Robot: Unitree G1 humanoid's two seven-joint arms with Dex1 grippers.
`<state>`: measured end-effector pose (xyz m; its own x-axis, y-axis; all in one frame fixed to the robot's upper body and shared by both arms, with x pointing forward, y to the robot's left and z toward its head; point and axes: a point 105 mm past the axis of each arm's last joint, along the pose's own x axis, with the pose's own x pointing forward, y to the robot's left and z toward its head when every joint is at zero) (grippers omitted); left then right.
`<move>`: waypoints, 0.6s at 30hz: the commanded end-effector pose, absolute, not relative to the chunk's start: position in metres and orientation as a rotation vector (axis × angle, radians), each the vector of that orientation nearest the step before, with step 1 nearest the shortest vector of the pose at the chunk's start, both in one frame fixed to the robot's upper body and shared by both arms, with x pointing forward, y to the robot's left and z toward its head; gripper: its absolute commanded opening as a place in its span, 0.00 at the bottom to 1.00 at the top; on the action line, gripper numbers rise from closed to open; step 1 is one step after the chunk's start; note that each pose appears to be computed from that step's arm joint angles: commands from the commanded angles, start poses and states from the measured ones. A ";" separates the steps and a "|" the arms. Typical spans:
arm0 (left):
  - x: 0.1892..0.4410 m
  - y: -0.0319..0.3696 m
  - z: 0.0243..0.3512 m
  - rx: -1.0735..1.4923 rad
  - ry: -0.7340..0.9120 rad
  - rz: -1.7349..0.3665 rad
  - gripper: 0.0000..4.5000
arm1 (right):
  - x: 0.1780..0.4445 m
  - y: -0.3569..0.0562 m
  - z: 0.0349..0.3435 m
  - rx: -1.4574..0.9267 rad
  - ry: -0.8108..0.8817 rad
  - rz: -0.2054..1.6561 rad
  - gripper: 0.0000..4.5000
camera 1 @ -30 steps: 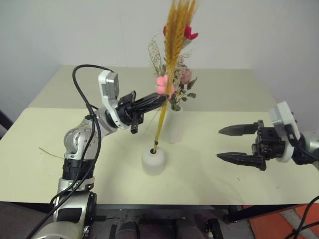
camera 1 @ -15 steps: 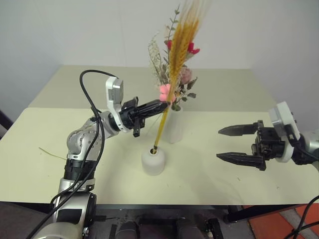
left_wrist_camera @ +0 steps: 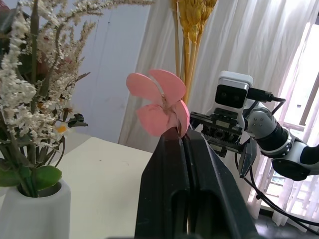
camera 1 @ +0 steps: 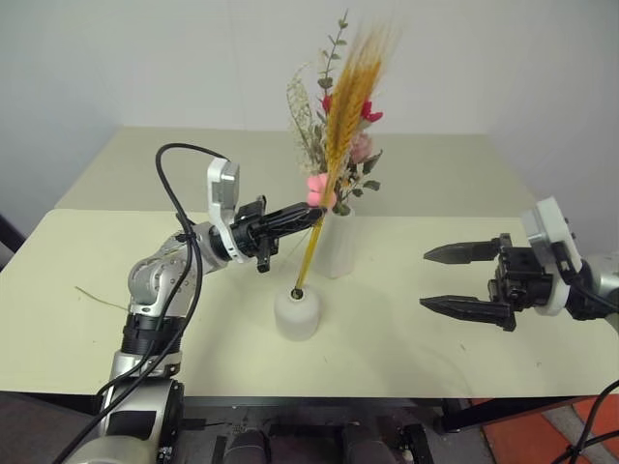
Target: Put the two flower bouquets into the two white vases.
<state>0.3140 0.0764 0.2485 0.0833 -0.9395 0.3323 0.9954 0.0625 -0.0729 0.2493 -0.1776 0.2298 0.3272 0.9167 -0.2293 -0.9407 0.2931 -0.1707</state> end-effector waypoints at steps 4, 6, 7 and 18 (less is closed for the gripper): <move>0.314 0.075 0.239 -0.265 -0.184 -1.473 0.01 | 0.246 -0.175 0.240 -0.331 0.040 1.241 1.00; 0.313 0.076 0.239 -0.264 -0.188 -1.477 0.01 | 0.246 -0.175 0.240 -0.333 0.040 1.240 1.00; 0.312 0.076 0.240 -0.265 -0.193 -1.482 0.01 | 0.246 -0.175 0.240 -0.334 0.040 1.239 1.00; 0.311 0.082 0.226 -0.216 -0.118 -1.454 0.20 | 0.247 -0.173 0.240 -0.335 0.037 1.240 1.00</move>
<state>0.3161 0.0814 0.2192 0.1350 -0.9664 0.2190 0.9871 0.1119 -0.1144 0.2499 -0.1769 0.2299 0.3329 0.9154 -0.2262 -0.9385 0.2983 -0.1737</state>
